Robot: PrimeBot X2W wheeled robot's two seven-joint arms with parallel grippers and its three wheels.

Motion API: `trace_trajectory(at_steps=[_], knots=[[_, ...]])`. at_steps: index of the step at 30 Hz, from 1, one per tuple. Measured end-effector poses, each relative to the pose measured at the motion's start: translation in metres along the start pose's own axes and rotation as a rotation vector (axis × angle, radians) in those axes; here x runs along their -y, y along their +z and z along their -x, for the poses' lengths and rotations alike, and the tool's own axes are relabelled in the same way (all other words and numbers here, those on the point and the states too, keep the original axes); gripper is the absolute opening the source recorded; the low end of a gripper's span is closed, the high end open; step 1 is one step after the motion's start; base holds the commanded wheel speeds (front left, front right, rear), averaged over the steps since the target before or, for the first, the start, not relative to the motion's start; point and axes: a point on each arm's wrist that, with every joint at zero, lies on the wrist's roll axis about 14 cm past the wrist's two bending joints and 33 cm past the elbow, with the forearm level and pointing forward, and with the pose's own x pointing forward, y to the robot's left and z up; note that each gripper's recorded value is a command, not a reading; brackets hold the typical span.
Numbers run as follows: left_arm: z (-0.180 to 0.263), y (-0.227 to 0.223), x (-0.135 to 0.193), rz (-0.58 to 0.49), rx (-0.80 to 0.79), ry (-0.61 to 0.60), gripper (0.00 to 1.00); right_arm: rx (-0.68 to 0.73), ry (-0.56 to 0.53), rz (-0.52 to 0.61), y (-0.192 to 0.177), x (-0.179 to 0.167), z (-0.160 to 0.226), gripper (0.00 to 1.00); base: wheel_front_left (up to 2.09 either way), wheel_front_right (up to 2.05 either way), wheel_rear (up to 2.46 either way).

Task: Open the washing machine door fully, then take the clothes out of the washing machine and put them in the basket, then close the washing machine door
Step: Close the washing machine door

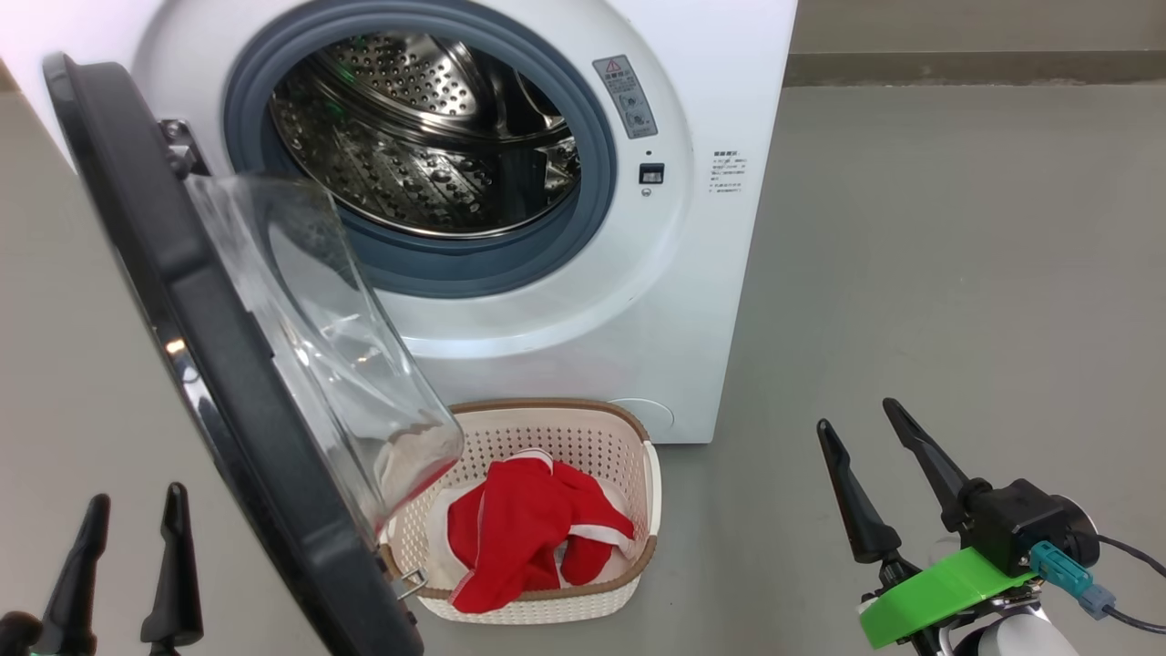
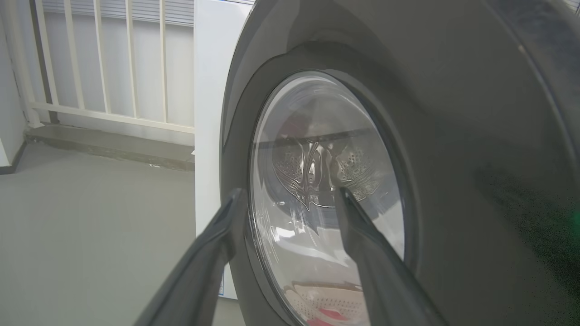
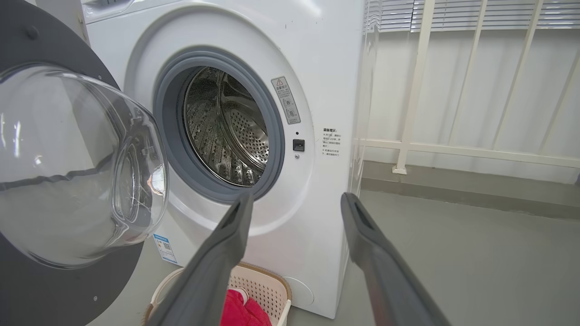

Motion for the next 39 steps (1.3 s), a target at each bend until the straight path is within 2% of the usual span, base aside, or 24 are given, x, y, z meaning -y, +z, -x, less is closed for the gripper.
trace_trajectory(at_steps=[7,15,39], knots=[[0.005,-0.004,-0.005,-0.068,-0.001,0.043,1.00,-0.003,-0.006,0.000,-0.001,0.002,0.001,1.00,0.00,0.00,0.00],[0.018,-0.024,-0.002,-0.150,-0.070,0.026,1.00,-0.006,-0.002,0.000,-0.002,0.001,0.001,1.00,0.00,0.00,0.00],[0.029,-0.039,-0.002,-0.149,-0.118,0.031,1.00,-0.001,0.007,0.000,0.001,-0.003,0.004,1.00,0.00,0.00,0.00]])
